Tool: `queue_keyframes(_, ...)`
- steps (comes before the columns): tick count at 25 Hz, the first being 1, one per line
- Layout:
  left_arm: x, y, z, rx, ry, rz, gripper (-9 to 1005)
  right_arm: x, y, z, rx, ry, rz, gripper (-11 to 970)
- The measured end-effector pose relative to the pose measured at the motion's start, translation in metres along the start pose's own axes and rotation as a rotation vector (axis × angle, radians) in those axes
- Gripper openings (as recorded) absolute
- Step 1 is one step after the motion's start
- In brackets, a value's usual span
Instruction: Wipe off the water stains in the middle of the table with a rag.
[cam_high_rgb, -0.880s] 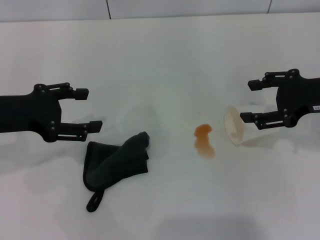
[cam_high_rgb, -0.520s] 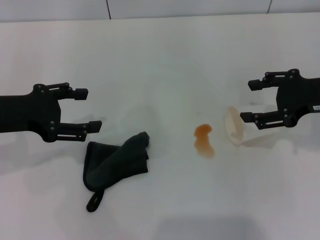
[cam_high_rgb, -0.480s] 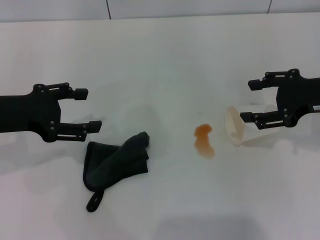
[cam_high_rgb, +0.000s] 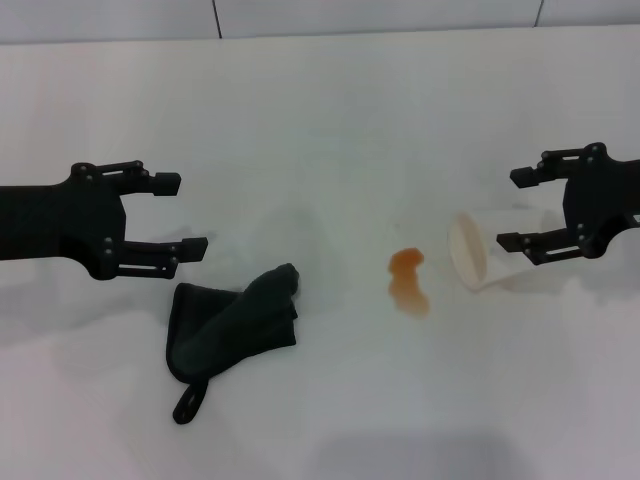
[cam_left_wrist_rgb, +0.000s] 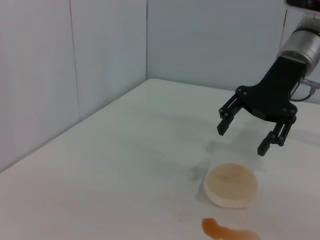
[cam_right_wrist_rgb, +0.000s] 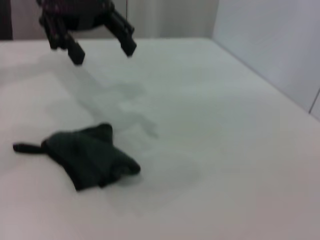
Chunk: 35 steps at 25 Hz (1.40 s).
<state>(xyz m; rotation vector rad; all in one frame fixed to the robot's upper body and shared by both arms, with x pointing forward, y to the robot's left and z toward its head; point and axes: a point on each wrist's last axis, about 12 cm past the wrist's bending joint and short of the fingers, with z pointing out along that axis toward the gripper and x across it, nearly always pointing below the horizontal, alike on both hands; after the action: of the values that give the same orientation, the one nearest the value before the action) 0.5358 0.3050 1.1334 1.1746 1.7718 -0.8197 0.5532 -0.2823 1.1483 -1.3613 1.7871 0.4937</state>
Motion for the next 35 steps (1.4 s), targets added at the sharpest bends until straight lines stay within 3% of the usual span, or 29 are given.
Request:
queue_keyframes(17, -0.002, -0.001, 0.001, 0.013, -0.002, 0.001, 865, -0.022, -0.003, 0.004, 0.016, 0.315, -0.218, 768)
queue_keyframes(24, -0.002, -0.001, 0.001, 0.015, -0.003, 0.001, 865, -0.034, -0.005, 0.013, 0.001, 0.342, -0.283, 767)
queue_keyframes(35, -0.002, -0.001, 0.001, 0.015, -0.005, -0.005, 863, -0.035, -0.007, 0.024, -0.032, 0.428, -0.342, 766)
